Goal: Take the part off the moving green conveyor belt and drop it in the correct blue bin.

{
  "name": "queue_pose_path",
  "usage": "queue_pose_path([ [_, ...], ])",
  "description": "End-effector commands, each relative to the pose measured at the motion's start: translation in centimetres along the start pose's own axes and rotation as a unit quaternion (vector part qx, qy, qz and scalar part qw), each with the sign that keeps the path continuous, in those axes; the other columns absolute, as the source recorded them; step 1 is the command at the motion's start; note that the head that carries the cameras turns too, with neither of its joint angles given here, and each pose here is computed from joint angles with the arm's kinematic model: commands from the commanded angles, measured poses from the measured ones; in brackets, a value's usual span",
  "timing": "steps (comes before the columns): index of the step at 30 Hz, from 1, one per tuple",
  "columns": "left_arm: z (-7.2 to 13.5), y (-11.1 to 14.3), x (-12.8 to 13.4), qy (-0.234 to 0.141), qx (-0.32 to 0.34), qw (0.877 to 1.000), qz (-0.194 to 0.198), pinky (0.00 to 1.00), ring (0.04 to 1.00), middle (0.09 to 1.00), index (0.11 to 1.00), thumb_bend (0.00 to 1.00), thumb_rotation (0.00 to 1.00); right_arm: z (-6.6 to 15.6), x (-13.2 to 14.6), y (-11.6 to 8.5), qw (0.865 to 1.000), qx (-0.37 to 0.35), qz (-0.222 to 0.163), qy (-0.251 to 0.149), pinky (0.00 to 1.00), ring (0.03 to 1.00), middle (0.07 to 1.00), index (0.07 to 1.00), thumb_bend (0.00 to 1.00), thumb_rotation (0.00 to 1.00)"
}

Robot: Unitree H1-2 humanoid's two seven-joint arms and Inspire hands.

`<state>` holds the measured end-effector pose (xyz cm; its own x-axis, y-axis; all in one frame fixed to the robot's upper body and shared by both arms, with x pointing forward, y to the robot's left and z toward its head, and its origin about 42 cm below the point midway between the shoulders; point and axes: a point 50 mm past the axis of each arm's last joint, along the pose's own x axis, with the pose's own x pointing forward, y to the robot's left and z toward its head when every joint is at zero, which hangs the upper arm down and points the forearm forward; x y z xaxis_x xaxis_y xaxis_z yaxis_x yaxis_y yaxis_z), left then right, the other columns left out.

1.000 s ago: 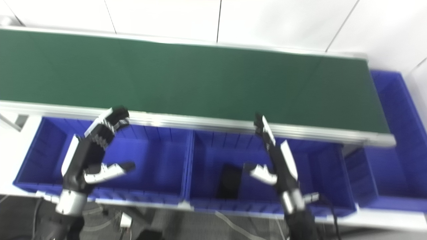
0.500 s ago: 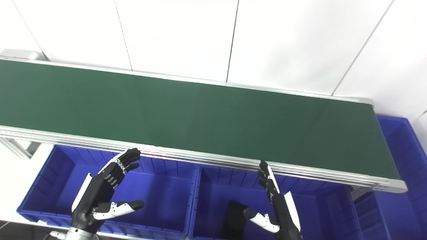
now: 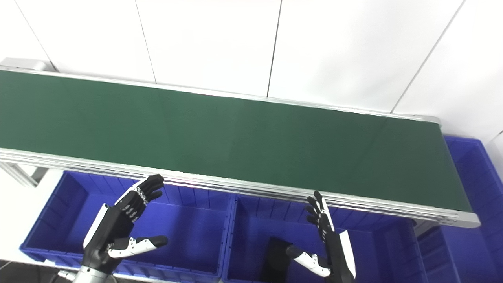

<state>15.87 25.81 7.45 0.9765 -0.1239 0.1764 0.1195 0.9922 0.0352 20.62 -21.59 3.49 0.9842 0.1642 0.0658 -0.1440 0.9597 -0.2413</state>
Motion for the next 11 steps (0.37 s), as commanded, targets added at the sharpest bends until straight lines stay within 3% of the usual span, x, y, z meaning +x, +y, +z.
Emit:
queue_pose_path([
  [1, 0.84, 0.55, 0.19, -0.031, 0.004, 0.999, -0.004, 0.89, 0.907, 0.895, 0.868, 0.73, 0.2, 1.54, 0.47, 0.27, 0.999, 0.008, -0.017, -0.05, 0.83, 0.889, 0.927, 0.973, 0.97, 0.65],
  [11, 0.77, 0.81, -0.22, -0.028, -0.006, 1.0, 0.0, 0.89, 0.904, 0.898, 0.873, 0.77, 0.21, 2.03, 0.37, 0.61, 0.998, -0.001, -0.034, -0.06, 0.86, 0.903, 0.933, 0.98, 0.95, 0.69],
])
